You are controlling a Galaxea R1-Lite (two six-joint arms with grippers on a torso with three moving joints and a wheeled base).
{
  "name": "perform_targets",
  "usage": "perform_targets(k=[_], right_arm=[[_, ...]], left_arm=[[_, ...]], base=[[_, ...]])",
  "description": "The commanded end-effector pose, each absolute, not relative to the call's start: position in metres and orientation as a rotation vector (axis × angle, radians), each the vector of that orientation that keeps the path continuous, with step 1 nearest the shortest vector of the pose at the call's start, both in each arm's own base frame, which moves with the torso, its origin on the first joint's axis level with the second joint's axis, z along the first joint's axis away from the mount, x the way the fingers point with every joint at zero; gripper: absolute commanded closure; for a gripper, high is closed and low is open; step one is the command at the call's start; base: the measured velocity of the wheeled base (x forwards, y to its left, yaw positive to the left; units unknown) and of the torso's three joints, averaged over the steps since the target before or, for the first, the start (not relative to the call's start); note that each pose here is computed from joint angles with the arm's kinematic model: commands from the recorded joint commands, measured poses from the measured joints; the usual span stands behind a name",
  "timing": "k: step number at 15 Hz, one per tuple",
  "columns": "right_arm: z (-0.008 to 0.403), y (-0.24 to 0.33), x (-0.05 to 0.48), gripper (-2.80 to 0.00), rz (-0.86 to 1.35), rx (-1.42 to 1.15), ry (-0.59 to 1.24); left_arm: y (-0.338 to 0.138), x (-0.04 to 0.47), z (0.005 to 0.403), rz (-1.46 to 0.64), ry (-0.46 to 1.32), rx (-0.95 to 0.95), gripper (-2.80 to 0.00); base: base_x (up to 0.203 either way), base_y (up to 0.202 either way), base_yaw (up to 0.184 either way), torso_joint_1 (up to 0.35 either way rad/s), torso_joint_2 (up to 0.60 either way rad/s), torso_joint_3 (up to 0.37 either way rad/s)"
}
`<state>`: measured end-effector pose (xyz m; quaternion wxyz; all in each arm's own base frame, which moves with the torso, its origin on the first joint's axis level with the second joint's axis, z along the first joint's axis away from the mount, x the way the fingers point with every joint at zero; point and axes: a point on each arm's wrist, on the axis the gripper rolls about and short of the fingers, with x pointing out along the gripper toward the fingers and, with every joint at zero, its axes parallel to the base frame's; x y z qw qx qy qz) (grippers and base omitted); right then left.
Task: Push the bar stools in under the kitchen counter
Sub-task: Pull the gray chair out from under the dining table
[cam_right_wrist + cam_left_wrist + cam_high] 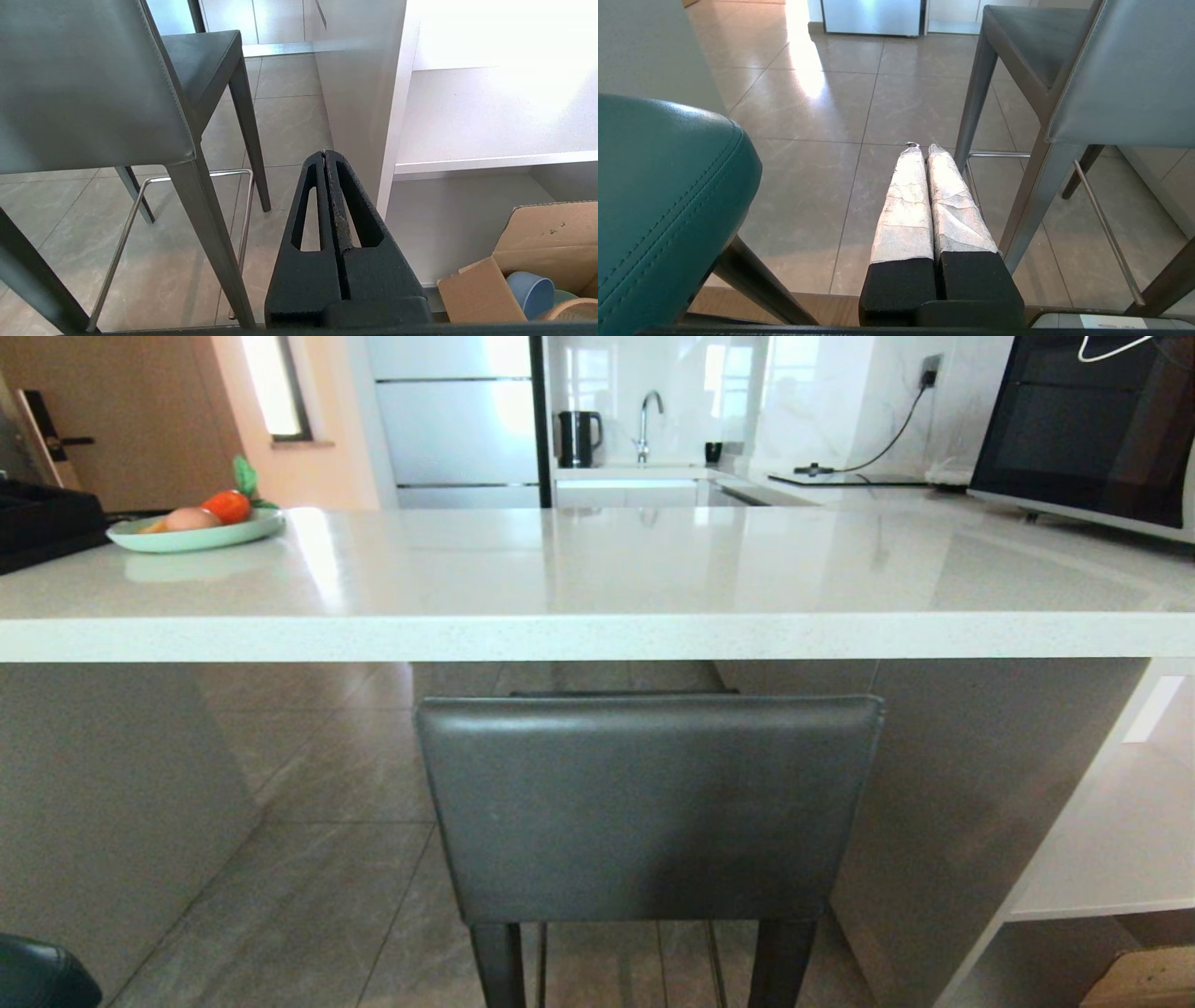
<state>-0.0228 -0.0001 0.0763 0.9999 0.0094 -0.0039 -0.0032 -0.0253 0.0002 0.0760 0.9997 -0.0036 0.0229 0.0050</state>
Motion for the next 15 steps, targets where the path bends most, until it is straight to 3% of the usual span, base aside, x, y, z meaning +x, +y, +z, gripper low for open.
perform_targets(k=[1,11,15], right_arm=[[0.075,0.000,-0.022,0.00,-0.006,0.018,-0.003],[0.076,0.000,-0.023,0.00,-0.007,0.005,-0.005],[0.125,0.000,-0.020,0.00,-0.001,0.062,0.013]], left_arm=[[0.000,-0.025,0.076,0.011,0.049,-0.007,0.00],[0.000,-0.026,0.076,0.012,0.053,0.000,0.00],[-0.001,-0.019,0.134,-0.053,0.063,-0.066,0.00]], base=[[0.000,0.000,0.000,0.000,0.00,0.000],[0.000,0.000,0.000,0.000,0.00,0.000],[0.000,0.000,0.000,0.000,0.00,0.000]])
